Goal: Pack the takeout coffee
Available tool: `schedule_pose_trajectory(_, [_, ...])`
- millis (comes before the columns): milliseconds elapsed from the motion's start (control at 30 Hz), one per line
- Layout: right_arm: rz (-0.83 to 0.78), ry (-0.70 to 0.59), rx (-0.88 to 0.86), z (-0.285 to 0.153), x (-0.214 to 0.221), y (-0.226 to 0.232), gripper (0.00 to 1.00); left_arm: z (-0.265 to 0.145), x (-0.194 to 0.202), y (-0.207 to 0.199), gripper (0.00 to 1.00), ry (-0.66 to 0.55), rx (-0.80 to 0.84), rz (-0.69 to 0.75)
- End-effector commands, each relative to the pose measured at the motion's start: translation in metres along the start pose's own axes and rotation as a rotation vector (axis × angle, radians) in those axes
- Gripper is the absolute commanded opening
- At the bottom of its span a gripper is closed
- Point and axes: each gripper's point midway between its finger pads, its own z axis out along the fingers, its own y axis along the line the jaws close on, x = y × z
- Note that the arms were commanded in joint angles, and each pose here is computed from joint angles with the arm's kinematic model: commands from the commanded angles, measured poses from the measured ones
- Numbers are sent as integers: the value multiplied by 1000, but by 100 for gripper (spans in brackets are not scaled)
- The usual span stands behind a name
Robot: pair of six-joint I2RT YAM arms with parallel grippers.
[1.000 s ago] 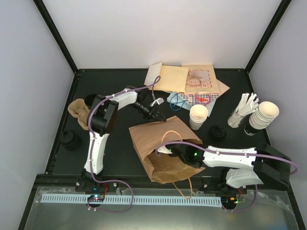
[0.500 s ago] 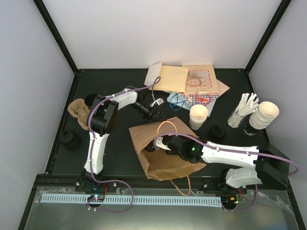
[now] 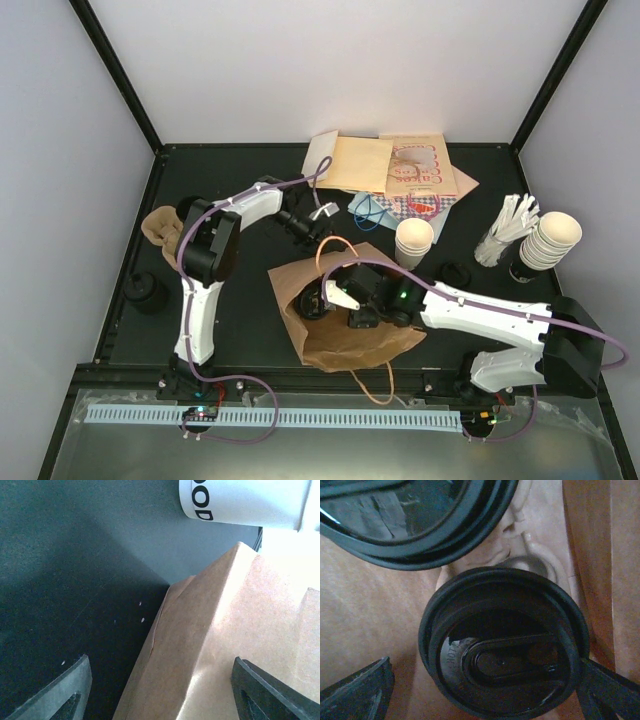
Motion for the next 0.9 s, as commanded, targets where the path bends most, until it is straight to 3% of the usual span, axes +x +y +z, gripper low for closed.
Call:
schedule_pose_trajectory(0, [21,-27,-61,-19,-11,-3,100,-19,-2,-12,80,-36,-14,12])
schedule_pose_trajectory(233, [50,-19,-138,-36,-30,-10,100,-64,-17,-15,99,-131,-98,18])
schedule_pose_trajectory(500, [122,-71,-141,-44,-54,-42,100,-156,-34,-9,99,-360,-298,-26])
schedule_pose_trajectory(700, [242,-68,-99,-48,-77,-80,100,-223,-28,-60,99,-578,-419,80])
schedule_pose_trajectory(867, [300,-90,-53,-54,-98,-106,100,-252,-11,-116,99,-708,-421,254])
